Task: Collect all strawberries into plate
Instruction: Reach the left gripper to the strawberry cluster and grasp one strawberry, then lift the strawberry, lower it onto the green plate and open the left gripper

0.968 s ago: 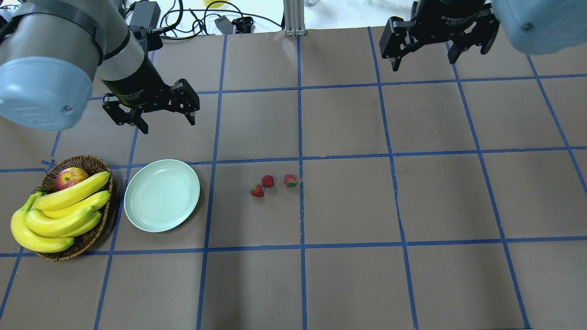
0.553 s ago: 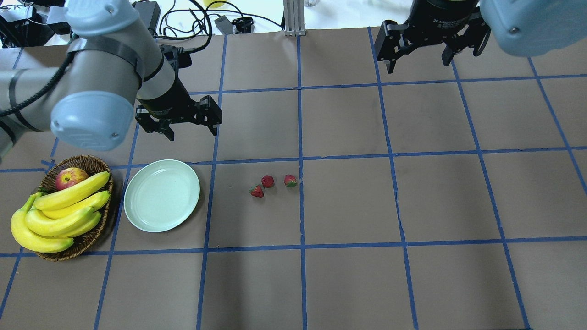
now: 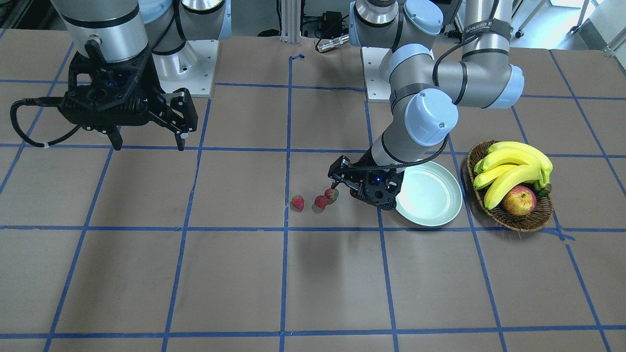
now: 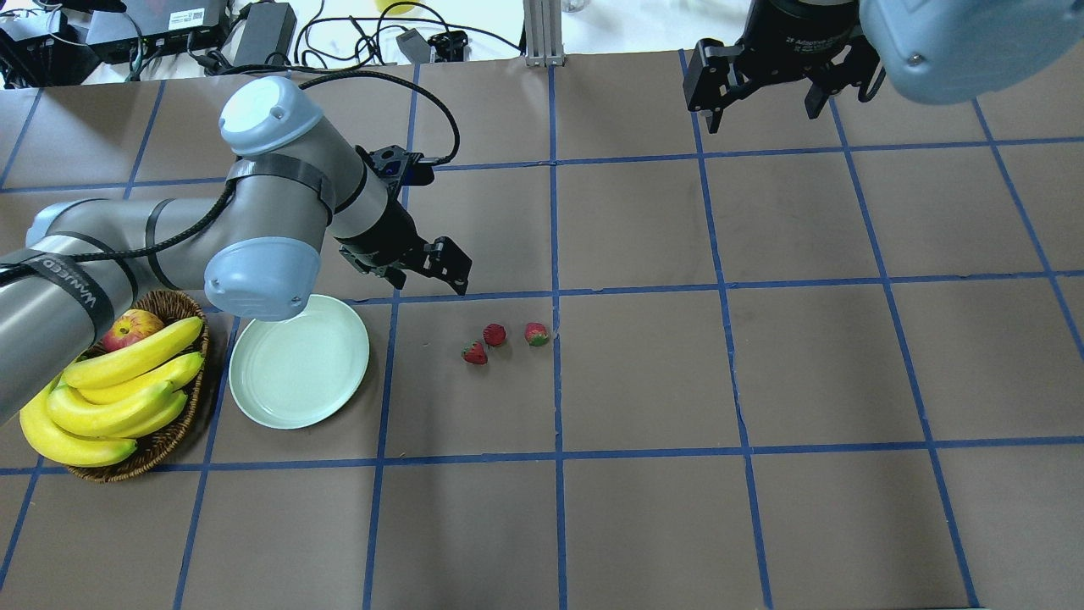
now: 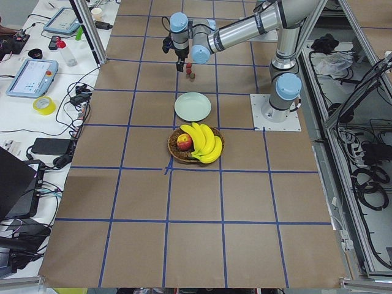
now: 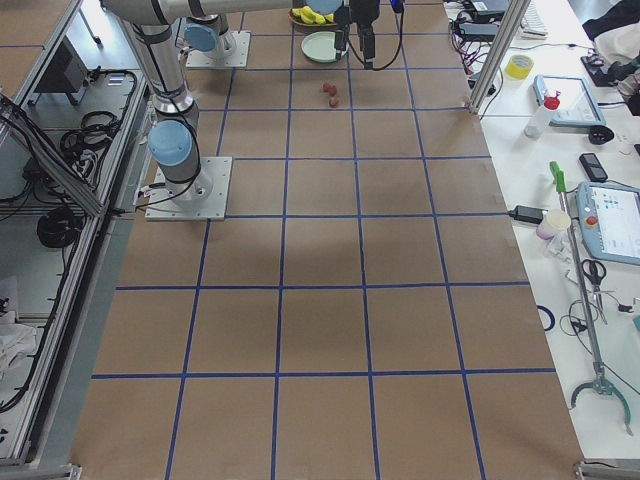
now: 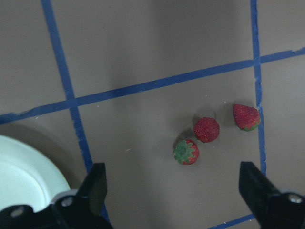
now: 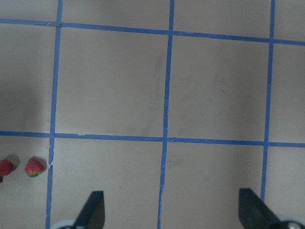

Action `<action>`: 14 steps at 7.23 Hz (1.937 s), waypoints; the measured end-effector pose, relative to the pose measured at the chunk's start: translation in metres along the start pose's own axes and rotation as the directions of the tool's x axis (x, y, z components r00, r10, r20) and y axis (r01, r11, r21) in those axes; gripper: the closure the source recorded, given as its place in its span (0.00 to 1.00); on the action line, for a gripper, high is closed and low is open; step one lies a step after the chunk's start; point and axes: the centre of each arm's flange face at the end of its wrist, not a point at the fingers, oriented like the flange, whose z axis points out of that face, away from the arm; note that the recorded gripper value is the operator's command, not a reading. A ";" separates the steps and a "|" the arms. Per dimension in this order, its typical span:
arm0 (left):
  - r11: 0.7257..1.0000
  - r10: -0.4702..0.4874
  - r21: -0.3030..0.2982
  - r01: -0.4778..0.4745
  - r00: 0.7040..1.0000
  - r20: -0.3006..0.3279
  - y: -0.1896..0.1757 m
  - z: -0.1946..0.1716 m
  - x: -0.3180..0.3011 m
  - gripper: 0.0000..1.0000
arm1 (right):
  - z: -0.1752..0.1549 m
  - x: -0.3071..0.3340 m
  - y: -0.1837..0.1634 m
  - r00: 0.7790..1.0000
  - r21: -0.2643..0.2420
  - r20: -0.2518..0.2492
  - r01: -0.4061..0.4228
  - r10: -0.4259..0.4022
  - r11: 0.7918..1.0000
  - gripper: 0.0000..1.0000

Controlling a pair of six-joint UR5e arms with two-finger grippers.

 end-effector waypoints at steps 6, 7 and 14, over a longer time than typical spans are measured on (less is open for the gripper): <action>0.982 0.185 -0.029 -0.186 0.982 -0.035 -0.006 0.087 0.029 0.21 | -0.002 -0.002 0.005 1.000 -0.016 0.000 0.007 -0.007 1.000 0.00; 0.979 0.197 -0.041 -0.199 0.980 -0.038 -0.002 0.093 0.031 0.28 | 0.000 -0.004 0.005 1.000 -0.020 0.005 0.009 -0.009 1.000 0.00; 0.959 0.283 -0.011 -0.284 0.959 -0.019 -0.011 0.077 0.038 1.00 | -0.002 -0.008 0.006 1.000 -0.017 0.019 0.017 -0.017 1.000 0.00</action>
